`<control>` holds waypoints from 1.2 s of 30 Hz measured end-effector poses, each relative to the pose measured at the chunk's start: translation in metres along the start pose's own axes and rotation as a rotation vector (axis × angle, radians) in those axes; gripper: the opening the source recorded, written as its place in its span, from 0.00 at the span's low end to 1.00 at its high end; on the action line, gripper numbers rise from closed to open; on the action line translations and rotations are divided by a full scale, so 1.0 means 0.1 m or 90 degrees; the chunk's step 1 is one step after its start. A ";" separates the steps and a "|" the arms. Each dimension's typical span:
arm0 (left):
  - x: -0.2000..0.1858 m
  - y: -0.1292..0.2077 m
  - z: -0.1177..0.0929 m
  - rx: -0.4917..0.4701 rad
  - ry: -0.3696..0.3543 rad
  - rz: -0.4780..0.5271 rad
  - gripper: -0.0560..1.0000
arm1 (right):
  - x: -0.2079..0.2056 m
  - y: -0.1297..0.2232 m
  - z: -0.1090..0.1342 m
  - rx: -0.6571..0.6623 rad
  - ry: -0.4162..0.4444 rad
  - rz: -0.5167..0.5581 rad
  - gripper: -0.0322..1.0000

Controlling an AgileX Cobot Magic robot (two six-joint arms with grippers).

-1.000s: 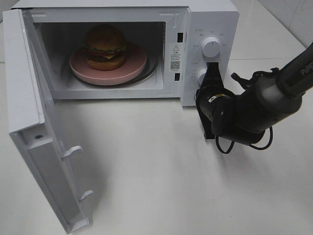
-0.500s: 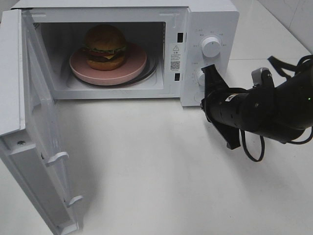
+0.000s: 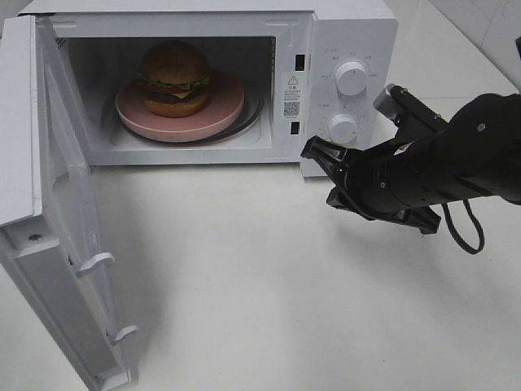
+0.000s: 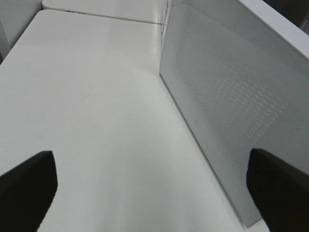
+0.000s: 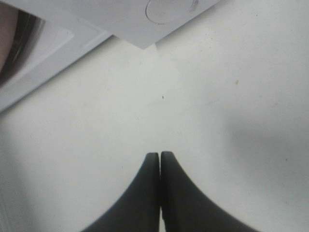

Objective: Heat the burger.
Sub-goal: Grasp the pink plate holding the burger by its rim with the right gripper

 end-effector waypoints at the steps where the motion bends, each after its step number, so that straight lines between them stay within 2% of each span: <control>1: 0.00 0.00 0.00 0.000 0.000 0.000 0.99 | -0.02 0.04 0.00 -0.044 0.005 0.041 0.06; 3: 0.00 0.00 0.00 0.000 0.000 0.000 0.99 | -0.03 0.05 0.01 -0.070 0.007 0.065 0.06; 4: 0.00 0.00 0.00 0.000 0.000 0.000 0.99 | -0.04 0.09 0.04 -0.125 0.008 0.109 0.06; 5: 0.00 0.00 0.00 0.000 0.000 0.000 0.99 | -0.04 0.09 0.04 -0.125 0.008 0.109 0.06; 6: 0.00 0.00 0.00 0.000 0.000 0.000 0.99 | -0.06 0.11 0.08 -0.192 0.009 0.147 0.06; 7: 0.00 0.00 0.00 0.000 0.000 0.000 0.99 | -0.08 0.11 0.11 -0.226 0.011 0.166 0.06; 8: 0.00 0.00 0.00 0.000 0.000 0.000 0.99 | -0.08 0.11 0.11 -0.226 0.011 0.166 0.06; 9: 0.00 0.00 0.00 0.000 0.000 0.000 0.99 | -0.11 0.11 0.14 -0.284 0.021 0.198 0.06; 10: 0.00 0.00 0.00 0.000 0.000 0.000 0.99 | -0.11 0.11 0.14 -0.284 0.021 0.198 0.06; 12: 0.00 0.00 0.00 0.000 0.000 0.000 0.99 | -0.18 0.08 0.17 -0.366 0.047 0.248 0.06; 13: 0.00 0.00 0.00 0.000 0.000 0.000 0.99 | -0.18 0.08 0.17 -0.366 0.047 0.248 0.06; 15: 0.00 0.00 0.00 0.000 0.000 0.000 0.99 | -0.27 0.01 0.19 -0.460 0.077 0.297 0.06; 18: 0.00 0.00 0.00 0.000 0.000 0.000 0.99 | -0.29 -0.01 0.21 -0.485 0.080 0.309 0.06; 20: 0.00 0.00 0.00 0.000 0.000 0.000 0.99 | -0.36 -0.04 0.25 -0.578 0.073 0.346 0.06; 21: 0.00 0.00 0.00 0.000 0.000 0.000 0.99 | -0.36 -0.04 0.25 -0.578 0.073 0.346 0.06; 23: 0.00 0.00 0.00 0.000 0.000 0.000 0.99 | -0.42 -0.06 0.27 -0.760 0.029 0.387 0.06; 24: 0.00 0.00 0.00 0.000 0.000 0.000 0.99 | -0.42 -0.06 0.27 -0.760 0.029 0.387 0.06; 25: 0.00 0.00 0.00 0.000 0.000 0.000 0.99 | -0.42 -0.06 0.27 -0.815 0.014 0.395 0.06; 26: 0.00 0.00 0.00 0.000 0.000 0.000 0.99 | -0.42 -0.06 0.27 -0.815 0.014 0.395 0.06; 27: 0.00 0.00 0.00 0.000 0.000 0.000 0.99 | -0.43 -0.06 0.26 -0.919 -0.017 0.406 0.06; 28: 0.00 0.00 0.00 0.000 0.000 0.000 0.99 | -0.44 -0.07 0.26 -0.966 -0.032 0.411 0.06; 29: 0.00 0.00 0.00 0.000 0.000 0.000 0.99 | -0.44 -0.07 0.26 -0.966 -0.032 0.411 0.06; 31: 0.00 0.00 0.00 0.000 0.000 0.000 0.99 | -0.45 -0.07 0.26 -1.169 -0.101 0.420 0.06; 32: 0.00 0.00 0.00 0.000 0.000 0.000 0.99 | -0.45 -0.07 0.26 -1.169 -0.101 0.420 0.06; 33: 0.00 0.00 0.00 0.000 0.000 0.000 0.99 | -0.45 -0.07 0.26 -1.214 -0.117 0.422 0.07; 34: 0.00 0.00 0.00 0.000 0.000 0.000 0.99 | -0.45 -0.08 0.25 -1.295 -0.140 0.423 0.08; 36: 0.00 0.00 0.00 0.000 0.000 0.000 0.99 | -0.45 -0.09 0.25 -1.324 -0.146 0.424 0.08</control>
Point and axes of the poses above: a point on each arm's last joint axis where the gripper is mounted, x pointing out along that axis toward the gripper, z along the wrist's bending axis when the last joint is at zero, y = z × x, the point moved 4 cm from there along x, pointing out along that axis toward the gripper, and after that the axes turned 5 degrees about x, right-handed, at the moved point
